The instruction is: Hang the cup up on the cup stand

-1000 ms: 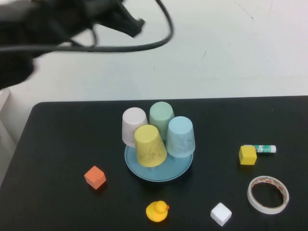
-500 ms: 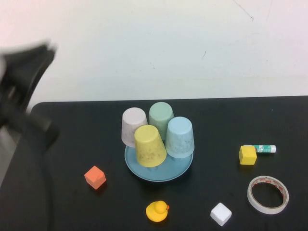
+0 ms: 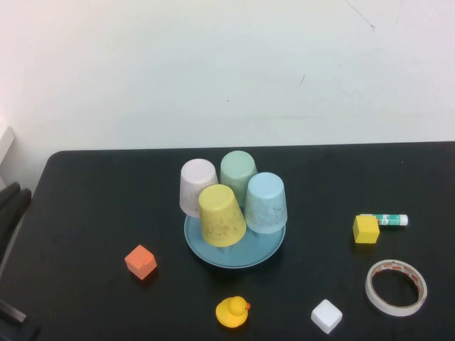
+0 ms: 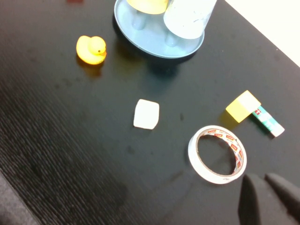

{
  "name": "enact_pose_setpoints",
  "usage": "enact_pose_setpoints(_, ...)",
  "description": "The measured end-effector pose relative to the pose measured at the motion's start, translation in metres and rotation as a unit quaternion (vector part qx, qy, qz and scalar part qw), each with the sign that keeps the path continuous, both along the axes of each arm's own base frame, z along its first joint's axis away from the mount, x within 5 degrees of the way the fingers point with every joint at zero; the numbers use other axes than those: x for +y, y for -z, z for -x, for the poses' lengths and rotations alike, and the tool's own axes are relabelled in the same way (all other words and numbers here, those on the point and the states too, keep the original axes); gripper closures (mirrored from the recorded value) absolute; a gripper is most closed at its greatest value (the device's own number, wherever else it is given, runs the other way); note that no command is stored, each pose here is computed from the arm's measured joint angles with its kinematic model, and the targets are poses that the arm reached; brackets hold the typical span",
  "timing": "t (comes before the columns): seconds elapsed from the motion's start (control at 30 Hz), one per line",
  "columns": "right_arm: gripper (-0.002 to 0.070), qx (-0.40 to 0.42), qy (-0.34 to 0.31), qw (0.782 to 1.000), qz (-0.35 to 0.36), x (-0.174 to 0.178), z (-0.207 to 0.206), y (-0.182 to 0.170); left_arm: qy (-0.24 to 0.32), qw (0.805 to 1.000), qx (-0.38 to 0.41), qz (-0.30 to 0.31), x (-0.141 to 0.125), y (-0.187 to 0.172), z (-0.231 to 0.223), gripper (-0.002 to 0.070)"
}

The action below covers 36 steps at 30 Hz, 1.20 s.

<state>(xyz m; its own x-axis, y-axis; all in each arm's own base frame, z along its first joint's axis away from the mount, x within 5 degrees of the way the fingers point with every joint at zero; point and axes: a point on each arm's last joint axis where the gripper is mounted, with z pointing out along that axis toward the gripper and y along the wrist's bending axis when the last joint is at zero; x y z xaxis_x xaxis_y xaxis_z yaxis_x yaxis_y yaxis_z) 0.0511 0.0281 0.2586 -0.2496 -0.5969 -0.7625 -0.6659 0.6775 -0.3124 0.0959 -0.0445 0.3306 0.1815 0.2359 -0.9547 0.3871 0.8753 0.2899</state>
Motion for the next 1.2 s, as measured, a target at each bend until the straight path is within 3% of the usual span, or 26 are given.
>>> enact_pose_setpoints(0.4, 0.0676, 0.001, 0.000, 1.000, -0.001, 0.000, 0.000, 0.000, -0.006, 0.999, 0.018, 0.045, 0.006, 0.017, 0.010, 0.0675)
enact_pose_setpoints(0.7, 0.0676, 0.001, 0.000, 1.000, -0.001, 0.000, 0.000, 0.000, -0.082, 0.991, -0.079, 0.076, 0.031, 0.013, 0.046, 0.0675)
enact_pose_setpoints(0.87, 0.0676, 0.001, 0.000, 1.000, -0.001, 0.000, 0.000, 0.000, -0.097, 0.981, -0.138, 0.092, 0.037, 0.019, 0.071, 0.0675)
enact_pose_setpoints(1.2, 0.0676, 0.000, 0.000, 1.000, -0.002, 0.000, 0.000, 0.000, -0.097, 0.989, -0.084, 0.075, 0.034, 0.061, 0.057, 0.0675)
